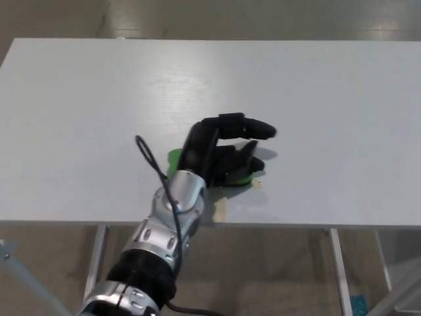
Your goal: Use the left hand to press on the green eraser and wipe the desk from center to the left and then back to center.
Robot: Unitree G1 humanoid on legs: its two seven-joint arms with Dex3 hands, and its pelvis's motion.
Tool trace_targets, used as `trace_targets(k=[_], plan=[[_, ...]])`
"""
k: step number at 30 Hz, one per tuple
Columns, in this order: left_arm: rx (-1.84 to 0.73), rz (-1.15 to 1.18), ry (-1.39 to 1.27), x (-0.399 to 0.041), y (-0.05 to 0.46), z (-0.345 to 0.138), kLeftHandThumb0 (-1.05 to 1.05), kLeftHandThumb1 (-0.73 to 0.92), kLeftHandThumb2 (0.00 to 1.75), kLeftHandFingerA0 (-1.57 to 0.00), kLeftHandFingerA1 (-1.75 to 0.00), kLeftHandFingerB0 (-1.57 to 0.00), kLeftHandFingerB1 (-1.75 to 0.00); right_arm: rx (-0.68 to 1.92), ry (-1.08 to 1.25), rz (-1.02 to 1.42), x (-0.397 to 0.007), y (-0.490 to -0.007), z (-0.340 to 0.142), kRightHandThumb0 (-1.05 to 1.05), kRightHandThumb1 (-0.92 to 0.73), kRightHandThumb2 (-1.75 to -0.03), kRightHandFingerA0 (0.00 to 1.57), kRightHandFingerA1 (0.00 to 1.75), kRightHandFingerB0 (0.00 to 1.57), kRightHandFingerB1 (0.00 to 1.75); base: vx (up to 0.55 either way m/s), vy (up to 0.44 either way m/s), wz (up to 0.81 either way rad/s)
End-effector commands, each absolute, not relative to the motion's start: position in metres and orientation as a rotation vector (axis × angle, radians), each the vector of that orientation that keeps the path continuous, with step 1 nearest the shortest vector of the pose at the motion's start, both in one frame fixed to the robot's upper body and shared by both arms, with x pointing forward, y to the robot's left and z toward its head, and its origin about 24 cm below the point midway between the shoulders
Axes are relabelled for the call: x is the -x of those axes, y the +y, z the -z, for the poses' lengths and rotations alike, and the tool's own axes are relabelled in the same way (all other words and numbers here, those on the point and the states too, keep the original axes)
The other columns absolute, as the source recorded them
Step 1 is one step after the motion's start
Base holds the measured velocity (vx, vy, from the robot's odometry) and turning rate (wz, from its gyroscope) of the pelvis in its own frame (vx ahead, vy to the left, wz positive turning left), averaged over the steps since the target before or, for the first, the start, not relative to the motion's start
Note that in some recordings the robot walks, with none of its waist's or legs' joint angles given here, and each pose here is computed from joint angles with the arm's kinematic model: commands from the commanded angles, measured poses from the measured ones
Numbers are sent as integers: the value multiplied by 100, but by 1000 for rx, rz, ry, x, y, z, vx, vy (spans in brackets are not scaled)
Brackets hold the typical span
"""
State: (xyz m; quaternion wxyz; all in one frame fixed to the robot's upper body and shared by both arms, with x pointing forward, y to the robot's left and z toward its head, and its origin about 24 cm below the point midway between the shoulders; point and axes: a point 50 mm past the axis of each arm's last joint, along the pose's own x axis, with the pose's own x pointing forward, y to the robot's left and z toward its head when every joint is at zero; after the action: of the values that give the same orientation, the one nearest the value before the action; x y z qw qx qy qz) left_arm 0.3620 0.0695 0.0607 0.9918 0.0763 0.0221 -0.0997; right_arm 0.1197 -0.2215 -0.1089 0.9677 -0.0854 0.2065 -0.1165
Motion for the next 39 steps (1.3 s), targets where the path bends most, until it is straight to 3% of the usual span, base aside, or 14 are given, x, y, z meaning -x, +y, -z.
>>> trace_targets(k=[1, 8, 9, 10, 11, 27, 39], plan=[[-108, 105, 140, -356, 109, -36, -18, 81, 65, -104, -65, -96, -64, 165, 416, 229, -116, -222, 110, -42, -76, -63, 79, 56, 59, 38, 0, 0, 0], [-59, -16, 195, -354, 153, -25, -19, 81, 65, -105, -64, -96, -62, 150, 431, 227, -116, -222, 111, -43, -76, -63, 78, 56, 60, 38, 0, 0, 0], [-57, -28, 199, -354, 159, -25, -18, 89, 66, -98, -76, -88, -77, 148, 434, 229, -116, -223, 112, -43, -76, -63, 78, 55, 59, 38, 0, 0, 0], [-59, -30, 198, -354, 160, -25, -18, 89, 66, -98, -76, -88, -77, 147, 435, 229, -116, -223, 112, -43, -76, -63, 78, 55, 59, 38, 0, 0, 0], [-56, -42, 197, -352, 167, -24, -18, 81, 65, -107, -64, -98, -63, 146, 437, 234, -116, -222, 112, -43, -76, -63, 78, 56, 60, 38, 0, 0, 0], [-74, -214, 233, -325, 268, -14, -17, 82, 66, -107, -63, -99, -61, 153, 460, 244, -112, -220, 116, -42, -77, -64, 78, 58, 61, 38, 0, 0, 0], [-44, -268, 254, -307, 312, -14, -12, 83, 66, -103, -60, -92, -62, 112, 492, 255, -108, -221, 119, -42, -77, -63, 79, 58, 62, 39, 0, 0, 0]])
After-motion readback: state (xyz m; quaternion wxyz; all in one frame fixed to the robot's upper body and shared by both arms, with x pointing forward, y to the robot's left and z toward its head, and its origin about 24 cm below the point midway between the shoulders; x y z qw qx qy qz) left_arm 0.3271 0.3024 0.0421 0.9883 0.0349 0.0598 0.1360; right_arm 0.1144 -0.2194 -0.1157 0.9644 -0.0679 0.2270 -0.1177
